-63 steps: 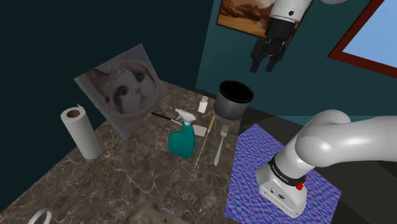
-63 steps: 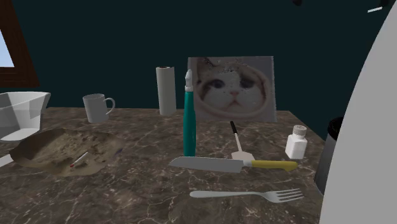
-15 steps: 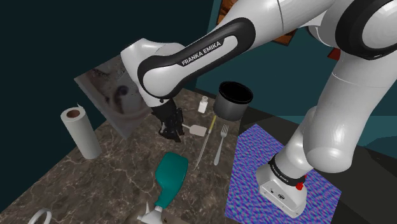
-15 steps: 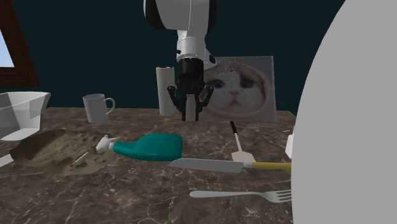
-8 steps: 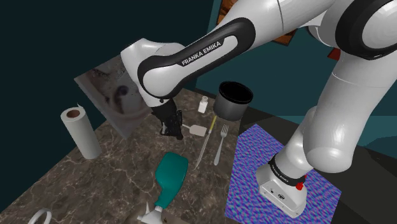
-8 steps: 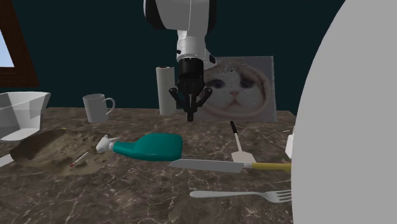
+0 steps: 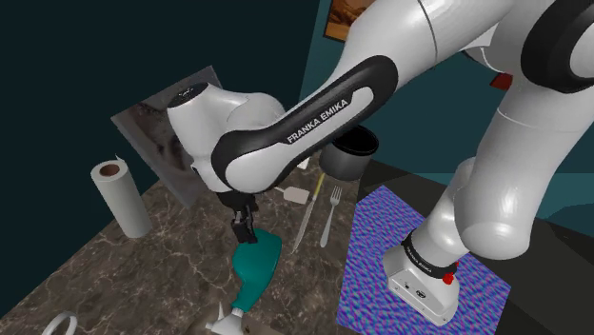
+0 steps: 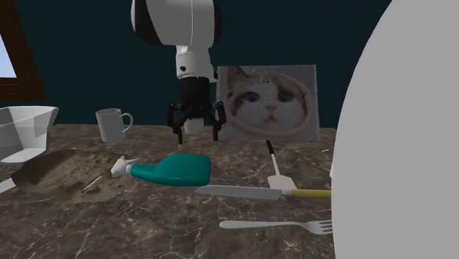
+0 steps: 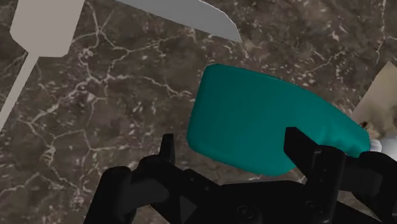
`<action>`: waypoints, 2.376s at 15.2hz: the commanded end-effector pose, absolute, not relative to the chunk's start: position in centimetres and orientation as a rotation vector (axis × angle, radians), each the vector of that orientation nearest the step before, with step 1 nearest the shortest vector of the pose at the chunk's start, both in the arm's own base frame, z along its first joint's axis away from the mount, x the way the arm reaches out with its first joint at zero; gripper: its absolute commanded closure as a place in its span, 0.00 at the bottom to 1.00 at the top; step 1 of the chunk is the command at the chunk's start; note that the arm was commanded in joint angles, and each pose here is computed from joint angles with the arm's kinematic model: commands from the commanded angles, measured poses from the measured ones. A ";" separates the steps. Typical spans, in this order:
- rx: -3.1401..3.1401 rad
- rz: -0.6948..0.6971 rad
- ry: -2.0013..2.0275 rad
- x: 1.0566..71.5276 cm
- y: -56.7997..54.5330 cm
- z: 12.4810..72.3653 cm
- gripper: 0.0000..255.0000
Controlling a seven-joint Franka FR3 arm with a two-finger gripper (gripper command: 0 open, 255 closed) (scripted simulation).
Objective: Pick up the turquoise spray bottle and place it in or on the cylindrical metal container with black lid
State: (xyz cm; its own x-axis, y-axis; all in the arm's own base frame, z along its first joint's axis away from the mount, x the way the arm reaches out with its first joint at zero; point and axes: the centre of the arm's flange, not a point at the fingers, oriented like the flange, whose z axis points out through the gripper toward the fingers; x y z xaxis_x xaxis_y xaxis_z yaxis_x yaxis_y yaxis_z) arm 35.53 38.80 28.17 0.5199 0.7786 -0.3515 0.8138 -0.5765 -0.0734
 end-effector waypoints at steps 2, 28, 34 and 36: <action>2.496 -0.391 1.754 32.0 41.3 27.4 0.00; 1.842 0.034 2.575 20.4 43.0 21.3 1.00; 1.842 0.034 2.575 20.5 43.0 21.3 1.00; 1.842 0.034 2.575 20.4 43.0 21.3 1.00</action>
State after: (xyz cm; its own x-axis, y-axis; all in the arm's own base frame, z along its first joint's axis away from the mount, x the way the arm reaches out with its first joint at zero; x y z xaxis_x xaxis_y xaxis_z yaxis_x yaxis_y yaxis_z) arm 20.30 43.13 21.42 -0.3273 0.9444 0.0313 0.9449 0.3273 0.0051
